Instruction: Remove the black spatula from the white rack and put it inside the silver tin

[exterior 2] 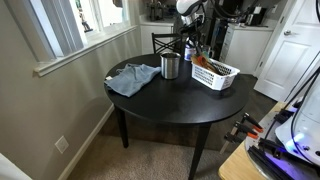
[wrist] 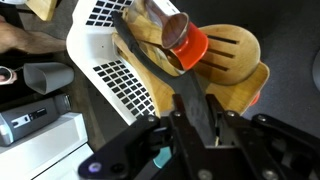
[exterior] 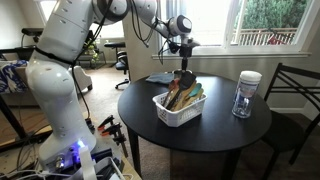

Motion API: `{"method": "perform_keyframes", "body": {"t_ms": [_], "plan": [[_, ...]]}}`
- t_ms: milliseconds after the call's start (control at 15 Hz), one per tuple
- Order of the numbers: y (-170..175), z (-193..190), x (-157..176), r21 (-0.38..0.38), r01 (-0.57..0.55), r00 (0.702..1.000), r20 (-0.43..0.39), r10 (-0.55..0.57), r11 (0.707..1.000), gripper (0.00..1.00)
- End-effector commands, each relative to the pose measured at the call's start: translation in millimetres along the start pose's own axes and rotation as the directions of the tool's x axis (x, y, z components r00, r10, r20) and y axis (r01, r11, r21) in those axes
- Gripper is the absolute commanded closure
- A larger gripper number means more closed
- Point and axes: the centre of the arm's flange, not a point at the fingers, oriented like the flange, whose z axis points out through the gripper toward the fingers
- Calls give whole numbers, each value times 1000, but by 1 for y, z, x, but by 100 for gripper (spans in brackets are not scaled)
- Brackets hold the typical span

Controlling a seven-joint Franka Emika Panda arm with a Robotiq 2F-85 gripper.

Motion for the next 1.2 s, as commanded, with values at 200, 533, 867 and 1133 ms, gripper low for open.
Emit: {"method": "perform_keyframes", "body": {"t_ms": [200, 533, 867, 1133], "plan": [[22, -4, -12, 16, 49, 998, -26, -49, 999, 100], [28, -22, -15, -5, 42, 996, -79, -42, 999, 99], [41, -83, -29, -51, 39, 956, -289, -52, 998, 99], [42, -131, -55, -63, 54, 898, -434, -76, 997, 99]]}}
